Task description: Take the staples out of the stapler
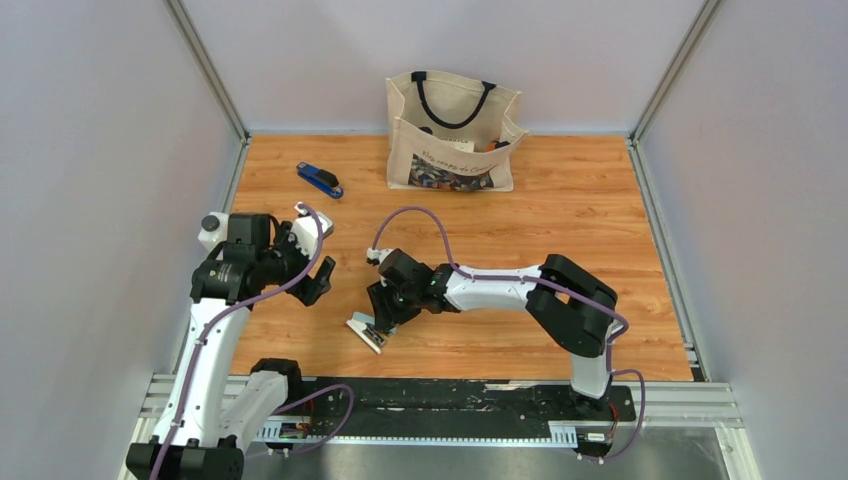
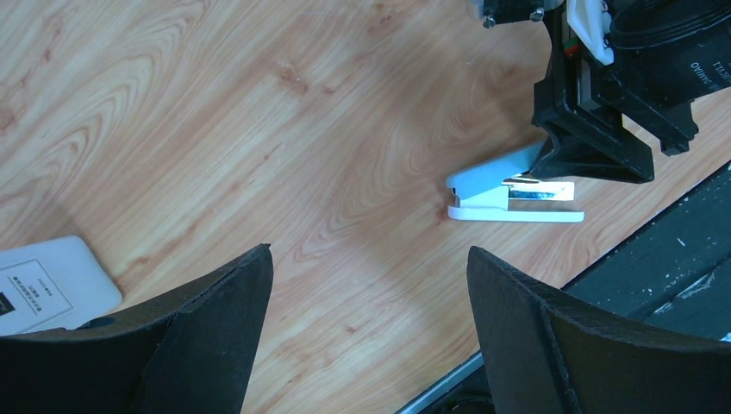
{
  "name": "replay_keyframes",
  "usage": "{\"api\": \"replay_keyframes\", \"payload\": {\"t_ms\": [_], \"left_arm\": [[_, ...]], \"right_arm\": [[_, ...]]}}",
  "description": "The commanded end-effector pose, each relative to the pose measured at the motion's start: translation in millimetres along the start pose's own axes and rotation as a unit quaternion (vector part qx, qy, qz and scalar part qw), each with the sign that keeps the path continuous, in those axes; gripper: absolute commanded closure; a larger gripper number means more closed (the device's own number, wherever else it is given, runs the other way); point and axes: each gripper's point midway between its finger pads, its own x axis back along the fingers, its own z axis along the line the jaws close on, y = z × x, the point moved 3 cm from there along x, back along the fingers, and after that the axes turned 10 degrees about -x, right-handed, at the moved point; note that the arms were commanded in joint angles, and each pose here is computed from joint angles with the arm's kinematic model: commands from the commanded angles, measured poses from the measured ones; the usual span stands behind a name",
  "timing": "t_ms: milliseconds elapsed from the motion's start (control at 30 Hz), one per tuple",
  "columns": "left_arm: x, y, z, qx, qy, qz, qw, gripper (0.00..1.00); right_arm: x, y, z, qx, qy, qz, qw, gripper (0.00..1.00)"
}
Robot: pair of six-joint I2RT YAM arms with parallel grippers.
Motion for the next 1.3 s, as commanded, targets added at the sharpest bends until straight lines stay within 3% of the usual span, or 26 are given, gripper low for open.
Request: {"api": "replay_keyframes", "payload": {"t_ms": [0, 200, 467, 967, 1100, 1267], "left_arm": [[12, 12, 1, -0.018, 0.013, -0.02, 1.0, 0.09], [13, 12, 0, -0.019, 0.012, -0.015, 1.0, 0.09], [7, 19, -5, -0.037, 0.002, -0.004, 0.999, 0.09], [-67, 17, -53, -0.104, -0.101, 0.07, 0.987, 0.09], [-78, 14, -63, -0.098, -0.126, 0.054, 0.986, 0.09], [-95, 13, -71, -0.083, -0.121, -0.006, 0.989, 0.09]], "right_arm": [[3, -9, -14, 0.001, -0.016, 0.003, 1.0, 0.49], [1, -21, -25, 0.005, -0.028, 0.017, 0.999, 0.54], [10, -19, -55, -0.081, -0.125, -0.041, 0.988, 1.0], [28, -34, -47, -0.165, -0.23, -0.116, 0.952, 1.0], [38, -15, -35, -0.184, -0.23, -0.149, 0.944, 1.0], [43, 5, -22, -0.202, -0.241, -0.171, 0.934, 1.0]]}}
